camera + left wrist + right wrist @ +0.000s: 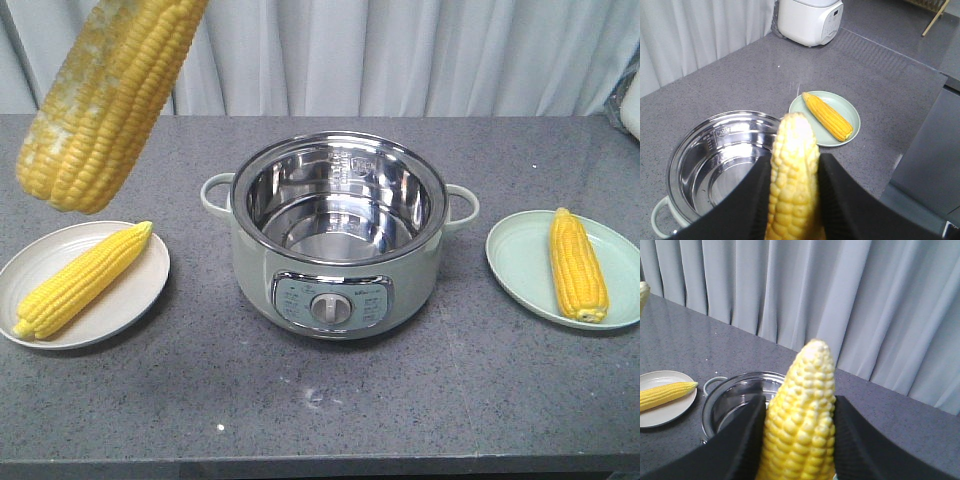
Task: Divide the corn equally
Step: 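Turn the base away from the pot while holding cobs in both grippers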
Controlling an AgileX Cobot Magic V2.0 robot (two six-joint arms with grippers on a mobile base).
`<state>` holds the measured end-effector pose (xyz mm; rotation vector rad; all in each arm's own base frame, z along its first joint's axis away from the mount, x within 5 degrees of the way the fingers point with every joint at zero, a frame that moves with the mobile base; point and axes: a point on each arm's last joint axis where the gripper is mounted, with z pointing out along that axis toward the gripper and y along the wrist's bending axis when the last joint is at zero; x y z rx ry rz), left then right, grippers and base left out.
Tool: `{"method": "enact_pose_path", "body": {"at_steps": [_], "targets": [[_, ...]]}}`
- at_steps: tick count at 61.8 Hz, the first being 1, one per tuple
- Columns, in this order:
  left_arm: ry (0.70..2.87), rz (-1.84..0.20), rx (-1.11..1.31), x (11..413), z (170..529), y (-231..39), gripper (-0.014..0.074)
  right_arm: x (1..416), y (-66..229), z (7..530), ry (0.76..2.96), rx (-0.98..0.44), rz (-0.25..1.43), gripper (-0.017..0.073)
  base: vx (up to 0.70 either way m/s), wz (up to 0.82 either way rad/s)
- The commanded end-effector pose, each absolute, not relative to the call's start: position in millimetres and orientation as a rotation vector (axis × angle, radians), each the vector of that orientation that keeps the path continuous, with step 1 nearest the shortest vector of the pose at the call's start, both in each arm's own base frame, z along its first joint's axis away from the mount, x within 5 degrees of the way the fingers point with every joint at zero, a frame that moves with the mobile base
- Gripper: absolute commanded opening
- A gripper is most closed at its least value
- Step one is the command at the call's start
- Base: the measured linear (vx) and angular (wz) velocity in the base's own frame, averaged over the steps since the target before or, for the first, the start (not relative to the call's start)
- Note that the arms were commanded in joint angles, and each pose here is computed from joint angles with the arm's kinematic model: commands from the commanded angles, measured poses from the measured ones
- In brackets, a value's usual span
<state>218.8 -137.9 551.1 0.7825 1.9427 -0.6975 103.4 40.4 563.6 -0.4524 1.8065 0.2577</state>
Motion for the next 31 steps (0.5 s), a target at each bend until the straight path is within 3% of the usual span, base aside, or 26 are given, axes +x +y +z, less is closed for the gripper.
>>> {"method": "enact_pose_path", "body": {"at_steps": [1, 31], "targets": [[1.858, -0.736, 0.762, 202.3, 567.9, -134.2, -0.0008, 102.6, 39.9, 576.1, 1.706, -0.422, 0.259, -0.0001, 0.00, 0.00], [1.858, -0.736, 0.763, 202.3, 567.9, -134.2, -0.0008, 102.6, 39.9, 576.1, 1.706, -0.422, 0.259, -0.0001, 0.00, 0.00]]}}
